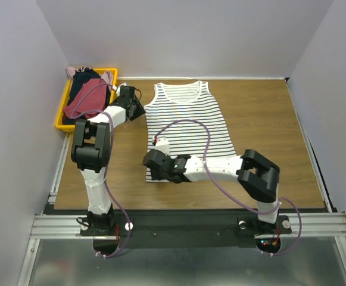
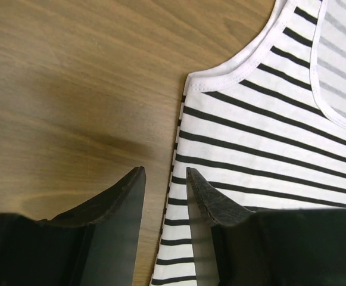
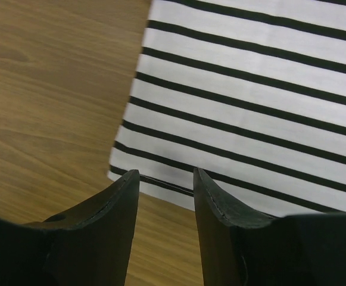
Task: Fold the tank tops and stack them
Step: Fold the tank top
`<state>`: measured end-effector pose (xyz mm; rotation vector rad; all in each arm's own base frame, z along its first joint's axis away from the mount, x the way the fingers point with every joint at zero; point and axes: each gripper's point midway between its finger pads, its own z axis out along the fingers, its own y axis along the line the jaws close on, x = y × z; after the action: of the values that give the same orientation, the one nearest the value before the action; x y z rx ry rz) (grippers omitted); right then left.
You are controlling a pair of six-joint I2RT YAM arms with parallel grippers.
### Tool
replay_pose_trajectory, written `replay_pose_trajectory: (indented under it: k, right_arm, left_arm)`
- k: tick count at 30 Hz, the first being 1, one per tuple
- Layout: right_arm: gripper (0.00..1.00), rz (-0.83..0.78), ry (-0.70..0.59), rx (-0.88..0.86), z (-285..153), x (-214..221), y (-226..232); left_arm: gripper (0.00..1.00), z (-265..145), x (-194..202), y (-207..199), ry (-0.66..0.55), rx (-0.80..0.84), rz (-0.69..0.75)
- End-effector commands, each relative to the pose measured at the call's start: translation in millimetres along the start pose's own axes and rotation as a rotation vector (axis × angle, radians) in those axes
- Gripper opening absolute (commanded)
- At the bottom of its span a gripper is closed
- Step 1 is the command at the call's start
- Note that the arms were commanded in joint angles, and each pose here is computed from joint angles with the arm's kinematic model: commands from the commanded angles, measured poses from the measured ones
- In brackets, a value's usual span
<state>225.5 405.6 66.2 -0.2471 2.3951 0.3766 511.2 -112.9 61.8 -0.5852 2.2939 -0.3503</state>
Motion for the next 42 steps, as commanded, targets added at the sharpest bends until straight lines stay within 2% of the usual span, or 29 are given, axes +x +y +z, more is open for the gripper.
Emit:
replay_pose_trajectory:
  k: [1,7,19,23,25,31,36,42]
  right_arm:
    - [0.47,-0.019,-0.083,-0.035,-1,-25,39]
    - [0.46,-0.069,-0.069,-0.030,14,-11,59]
    - [0.37,-0.096,-0.018,0.014,34,14,54]
    - [0.32,-0.114,-0.011,0.013,32,23,56]
    - [0.24,-0.124,-0.001,0.019,32,30,54]
    - [0.09,-0.121,0.022,0.021,17,37,38]
    - [0.08,-0.150,0.080,0.030,-3,59,3]
    - [0.09,-0.122,0.100,-0.026,-27,64,-8]
  left_arm:
    - [0.45,-7,-20,-5,-0.022,0.014,0.047]
    - [0.45,-9,-22,-1,-0.023,0.008,0.053]
    - [0.43,-15,-28,-3,-0.023,0.034,0.044]
    - [0.43,-15,-28,-4,-0.024,0.037,0.041]
    - [0.43,-15,-27,-3,-0.022,0.034,0.039]
    - [0.42,-15,-22,-3,-0.012,0.040,0.021]
    - [0.42,-22,-14,3,-0.006,0.035,-0.023]
    - [0.42,-25,9,6,0.012,0.067,-0.049]
